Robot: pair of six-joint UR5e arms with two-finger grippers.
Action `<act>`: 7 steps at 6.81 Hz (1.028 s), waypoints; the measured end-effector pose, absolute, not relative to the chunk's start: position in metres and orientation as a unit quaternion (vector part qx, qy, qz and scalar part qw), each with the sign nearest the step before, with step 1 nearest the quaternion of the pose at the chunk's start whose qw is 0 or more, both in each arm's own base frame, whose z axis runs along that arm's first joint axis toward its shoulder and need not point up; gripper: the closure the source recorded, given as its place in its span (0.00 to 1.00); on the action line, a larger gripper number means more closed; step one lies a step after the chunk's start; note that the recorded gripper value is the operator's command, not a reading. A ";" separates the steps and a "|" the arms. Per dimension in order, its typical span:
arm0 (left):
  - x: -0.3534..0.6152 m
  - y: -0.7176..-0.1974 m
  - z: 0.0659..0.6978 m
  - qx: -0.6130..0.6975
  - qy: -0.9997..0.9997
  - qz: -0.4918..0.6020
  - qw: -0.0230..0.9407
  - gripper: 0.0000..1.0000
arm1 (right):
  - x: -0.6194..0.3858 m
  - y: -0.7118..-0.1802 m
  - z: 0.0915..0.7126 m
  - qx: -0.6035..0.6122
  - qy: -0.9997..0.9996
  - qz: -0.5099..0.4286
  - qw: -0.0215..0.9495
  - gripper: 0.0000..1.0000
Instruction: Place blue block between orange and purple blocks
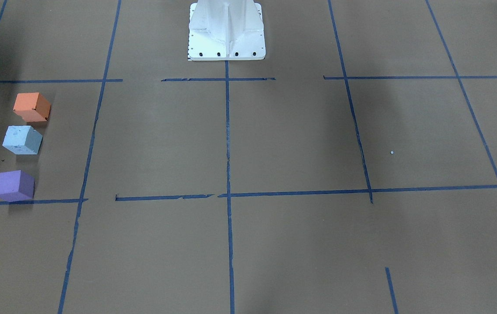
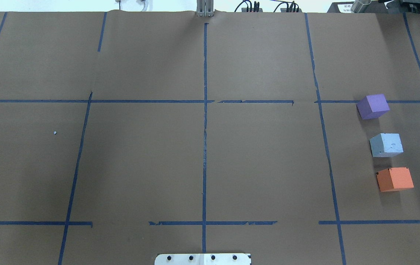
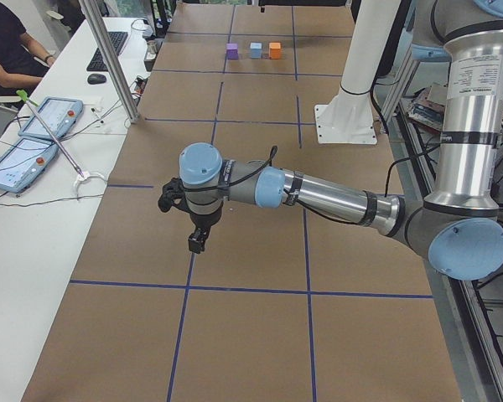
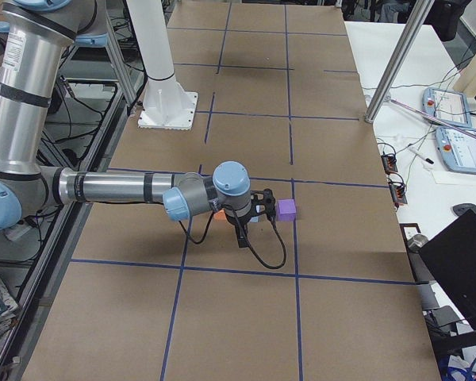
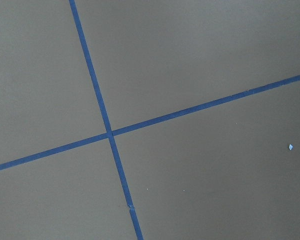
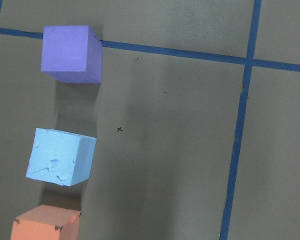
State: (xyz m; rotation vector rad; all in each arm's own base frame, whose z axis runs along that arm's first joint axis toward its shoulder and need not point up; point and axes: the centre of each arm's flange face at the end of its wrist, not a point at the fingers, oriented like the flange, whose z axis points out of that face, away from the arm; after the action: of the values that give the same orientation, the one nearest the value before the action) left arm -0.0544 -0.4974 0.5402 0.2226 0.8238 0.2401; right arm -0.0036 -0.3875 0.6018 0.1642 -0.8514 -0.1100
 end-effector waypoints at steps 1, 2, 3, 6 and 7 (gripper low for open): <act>-0.054 -0.498 0.537 0.111 0.398 0.118 0.903 0.00 | -0.004 -0.388 0.602 0.080 -0.413 -0.054 0.906 0.00; -0.055 -0.497 0.533 0.115 0.397 0.119 0.903 0.00 | -0.004 -0.388 0.601 0.080 -0.414 -0.054 0.905 0.00; -0.055 -0.497 0.527 0.120 0.397 0.121 0.902 0.00 | -0.004 -0.388 0.601 0.080 -0.414 -0.054 0.905 0.00; -0.054 -0.497 0.519 0.128 0.396 0.125 0.901 0.00 | -0.004 -0.388 0.602 0.080 -0.415 -0.054 0.905 0.00; -0.054 -0.497 0.519 0.129 0.394 0.126 0.901 0.00 | -0.004 -0.388 0.602 0.080 -0.415 -0.054 0.905 0.00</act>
State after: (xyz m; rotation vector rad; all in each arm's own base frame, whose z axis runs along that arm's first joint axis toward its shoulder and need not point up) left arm -0.0539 -0.4970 0.5186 0.2659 0.8156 0.2604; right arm -0.0042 -0.3882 0.6017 0.1643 -0.8566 -0.1107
